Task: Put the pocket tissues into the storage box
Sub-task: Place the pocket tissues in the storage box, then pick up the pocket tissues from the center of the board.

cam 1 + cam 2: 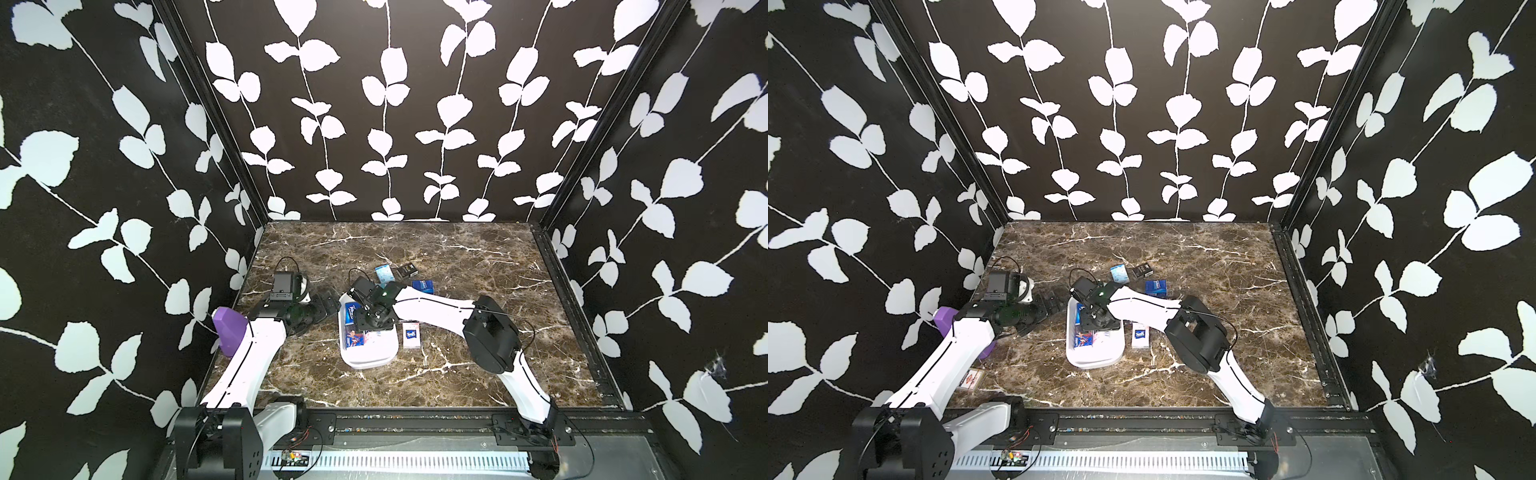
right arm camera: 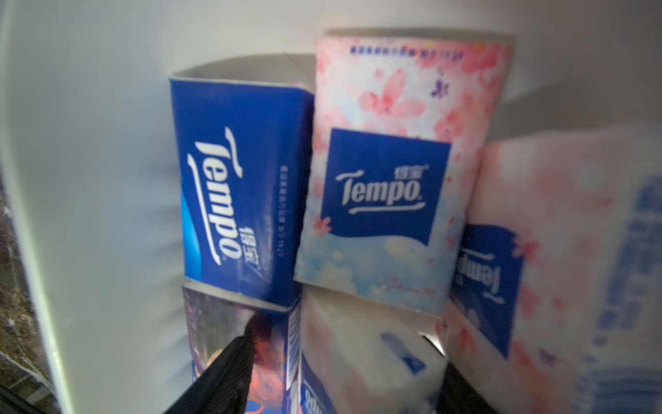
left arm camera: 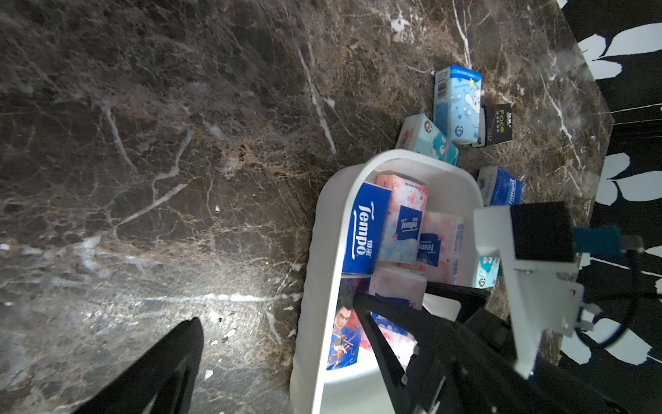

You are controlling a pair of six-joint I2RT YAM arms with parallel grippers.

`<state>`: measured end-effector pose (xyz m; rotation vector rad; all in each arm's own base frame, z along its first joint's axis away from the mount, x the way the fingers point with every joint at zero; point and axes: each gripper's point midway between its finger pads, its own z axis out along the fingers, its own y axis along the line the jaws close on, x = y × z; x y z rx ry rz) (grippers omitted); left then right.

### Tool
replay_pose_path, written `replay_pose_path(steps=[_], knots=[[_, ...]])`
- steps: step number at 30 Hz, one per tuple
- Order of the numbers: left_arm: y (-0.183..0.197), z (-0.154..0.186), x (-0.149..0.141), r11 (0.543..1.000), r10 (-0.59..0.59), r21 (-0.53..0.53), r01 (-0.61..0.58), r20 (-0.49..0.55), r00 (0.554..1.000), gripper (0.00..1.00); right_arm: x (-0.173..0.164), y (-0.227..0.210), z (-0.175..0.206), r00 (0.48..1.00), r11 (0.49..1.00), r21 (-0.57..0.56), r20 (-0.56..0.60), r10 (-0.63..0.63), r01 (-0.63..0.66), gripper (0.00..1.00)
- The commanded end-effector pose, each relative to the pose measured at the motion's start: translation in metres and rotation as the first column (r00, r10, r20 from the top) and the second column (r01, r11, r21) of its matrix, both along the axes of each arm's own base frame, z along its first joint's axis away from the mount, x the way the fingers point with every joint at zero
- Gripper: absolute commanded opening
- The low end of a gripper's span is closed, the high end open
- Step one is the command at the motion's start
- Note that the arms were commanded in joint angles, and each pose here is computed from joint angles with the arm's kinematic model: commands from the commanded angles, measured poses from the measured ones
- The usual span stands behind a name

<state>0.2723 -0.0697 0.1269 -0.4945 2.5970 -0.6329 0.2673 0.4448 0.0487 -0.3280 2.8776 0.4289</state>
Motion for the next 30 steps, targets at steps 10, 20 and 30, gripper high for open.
replay_pose_path(steps=[10,20,30], knots=[[-0.005,0.02,0.003,0.999,-0.014,-0.038,0.015,0.035,0.999,0.99,0.012,-0.002,0.099,0.973,0.994,-0.056,0.207,0.1,-0.09,0.78],[-0.017,0.01,-0.005,0.994,-0.063,-0.093,0.063,0.001,0.998,0.99,0.014,-0.062,0.127,0.963,0.995,-0.096,0.267,0.038,-0.013,0.72],[-0.027,-0.003,-0.01,0.984,-0.101,-0.152,0.092,-0.048,0.994,0.99,-0.01,-0.13,0.072,0.986,0.988,-0.156,0.166,0.011,0.016,0.69]])
